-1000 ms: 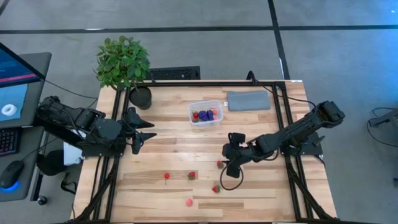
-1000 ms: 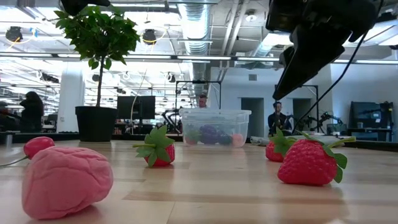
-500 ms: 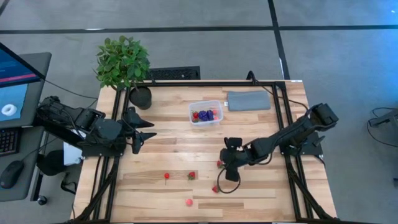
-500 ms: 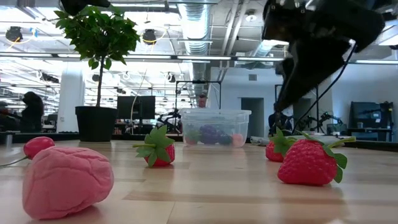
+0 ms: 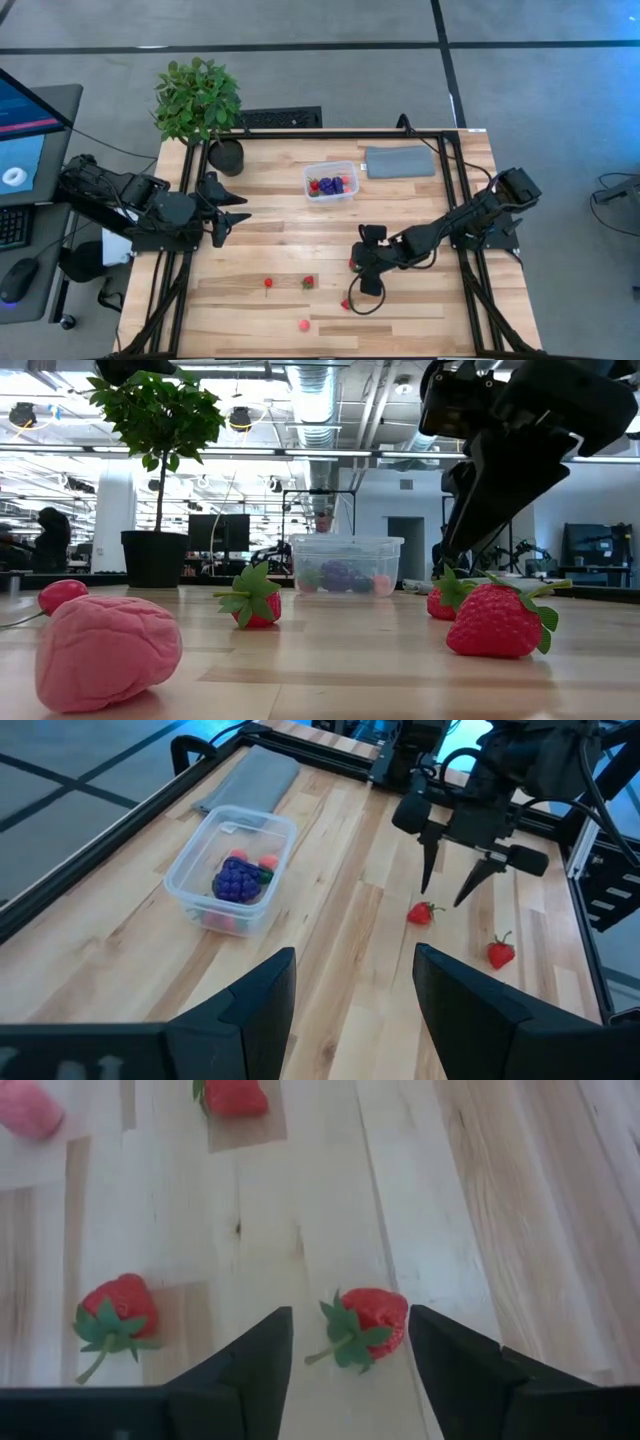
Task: Pick and placing Produce into tupperware
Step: Put the strawberry into the container
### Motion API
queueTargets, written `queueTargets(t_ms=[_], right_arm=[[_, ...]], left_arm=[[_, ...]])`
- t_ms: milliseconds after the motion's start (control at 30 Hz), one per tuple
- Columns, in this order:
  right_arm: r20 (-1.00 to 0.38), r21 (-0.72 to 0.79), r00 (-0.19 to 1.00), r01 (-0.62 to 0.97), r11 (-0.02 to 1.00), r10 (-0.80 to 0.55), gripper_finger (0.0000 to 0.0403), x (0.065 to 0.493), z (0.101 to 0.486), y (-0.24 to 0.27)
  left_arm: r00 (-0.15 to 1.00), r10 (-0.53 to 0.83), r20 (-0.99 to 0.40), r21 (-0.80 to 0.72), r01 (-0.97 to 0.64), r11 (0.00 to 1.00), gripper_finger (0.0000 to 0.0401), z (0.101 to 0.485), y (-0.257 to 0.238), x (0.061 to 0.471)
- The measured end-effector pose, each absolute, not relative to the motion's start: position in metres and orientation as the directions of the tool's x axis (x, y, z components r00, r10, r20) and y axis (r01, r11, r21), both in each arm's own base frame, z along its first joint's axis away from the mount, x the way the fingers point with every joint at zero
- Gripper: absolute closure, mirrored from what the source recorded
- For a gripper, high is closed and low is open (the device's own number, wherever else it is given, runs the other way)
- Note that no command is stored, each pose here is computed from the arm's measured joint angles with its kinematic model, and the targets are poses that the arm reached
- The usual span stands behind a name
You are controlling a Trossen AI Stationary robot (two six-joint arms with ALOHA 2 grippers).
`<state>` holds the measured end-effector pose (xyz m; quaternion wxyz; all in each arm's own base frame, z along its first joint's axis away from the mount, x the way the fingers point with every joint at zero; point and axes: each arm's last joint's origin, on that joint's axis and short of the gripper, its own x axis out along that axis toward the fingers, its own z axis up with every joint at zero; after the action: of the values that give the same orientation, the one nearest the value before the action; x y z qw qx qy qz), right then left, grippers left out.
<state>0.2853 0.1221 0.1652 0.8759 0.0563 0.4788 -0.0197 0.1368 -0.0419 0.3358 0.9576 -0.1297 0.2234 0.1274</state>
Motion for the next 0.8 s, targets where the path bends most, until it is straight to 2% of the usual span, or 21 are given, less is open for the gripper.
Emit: queueTargets(t_ms=[167, 467, 800], right_arm=[[-0.841, 0.085, 0.54, 0.111, 0.99, 0.011, 0.0148, 0.287, 0.165, 0.118], [-0.846, 0.096, 0.533, 0.132, 0.987, 0.011, 0.0147, 0.29, 0.165, 0.11], [-0.896, 0.119, 0.441, 0.127, 0.985, 0.051, 0.0147, 0.294, 0.136, 0.113]], left_arm=[[0.867, 0.186, -0.461, -0.191, -0.302, 0.934, 0.0208, 0.336, -0.042, 0.137], [0.868, 0.186, -0.461, -0.191, -0.302, 0.934, 0.0208, 0.336, -0.042, 0.137], [0.865, 0.187, -0.465, -0.188, -0.302, 0.935, 0.0208, 0.335, -0.042, 0.137]])
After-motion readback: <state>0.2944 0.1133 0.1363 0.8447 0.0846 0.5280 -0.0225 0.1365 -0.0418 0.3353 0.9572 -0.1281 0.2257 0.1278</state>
